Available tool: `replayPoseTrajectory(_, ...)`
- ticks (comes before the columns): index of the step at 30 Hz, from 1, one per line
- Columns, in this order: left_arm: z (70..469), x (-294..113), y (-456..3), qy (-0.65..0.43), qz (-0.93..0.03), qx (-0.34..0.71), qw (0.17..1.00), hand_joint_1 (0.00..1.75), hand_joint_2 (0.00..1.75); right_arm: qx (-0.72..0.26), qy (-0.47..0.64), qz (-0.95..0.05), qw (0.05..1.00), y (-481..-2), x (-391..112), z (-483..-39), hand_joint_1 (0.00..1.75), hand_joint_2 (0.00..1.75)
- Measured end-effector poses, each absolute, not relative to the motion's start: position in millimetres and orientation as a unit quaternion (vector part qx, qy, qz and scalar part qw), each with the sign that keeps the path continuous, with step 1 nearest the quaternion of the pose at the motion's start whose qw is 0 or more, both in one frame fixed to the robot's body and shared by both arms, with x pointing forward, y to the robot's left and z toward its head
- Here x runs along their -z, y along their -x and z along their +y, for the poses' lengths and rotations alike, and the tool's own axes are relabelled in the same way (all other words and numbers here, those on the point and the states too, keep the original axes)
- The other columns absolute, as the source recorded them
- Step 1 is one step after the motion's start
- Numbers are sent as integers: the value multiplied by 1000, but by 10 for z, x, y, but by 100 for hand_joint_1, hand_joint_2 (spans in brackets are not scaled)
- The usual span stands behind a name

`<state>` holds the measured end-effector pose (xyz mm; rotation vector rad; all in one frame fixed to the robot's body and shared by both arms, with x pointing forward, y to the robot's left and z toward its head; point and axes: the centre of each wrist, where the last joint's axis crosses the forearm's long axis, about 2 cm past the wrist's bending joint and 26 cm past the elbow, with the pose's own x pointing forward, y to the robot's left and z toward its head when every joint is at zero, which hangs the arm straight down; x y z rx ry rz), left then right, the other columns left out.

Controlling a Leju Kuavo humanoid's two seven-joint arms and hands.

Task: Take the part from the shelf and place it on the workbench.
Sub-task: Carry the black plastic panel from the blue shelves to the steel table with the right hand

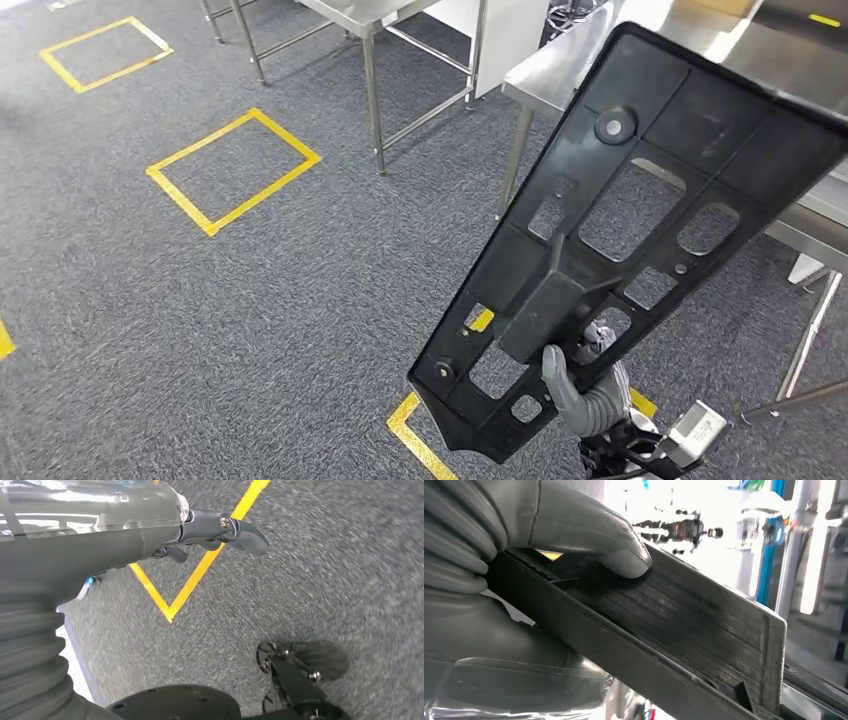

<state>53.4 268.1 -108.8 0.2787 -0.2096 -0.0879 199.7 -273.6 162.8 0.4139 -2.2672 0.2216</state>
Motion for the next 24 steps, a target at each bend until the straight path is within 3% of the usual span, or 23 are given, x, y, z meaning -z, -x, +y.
replayPoseTrajectory(24, 2731, 1090, -551, -131, -138, 83, 978, 0, 175, -85, -155, -895, 409, -1899, -1558, -2726, 175, 175)
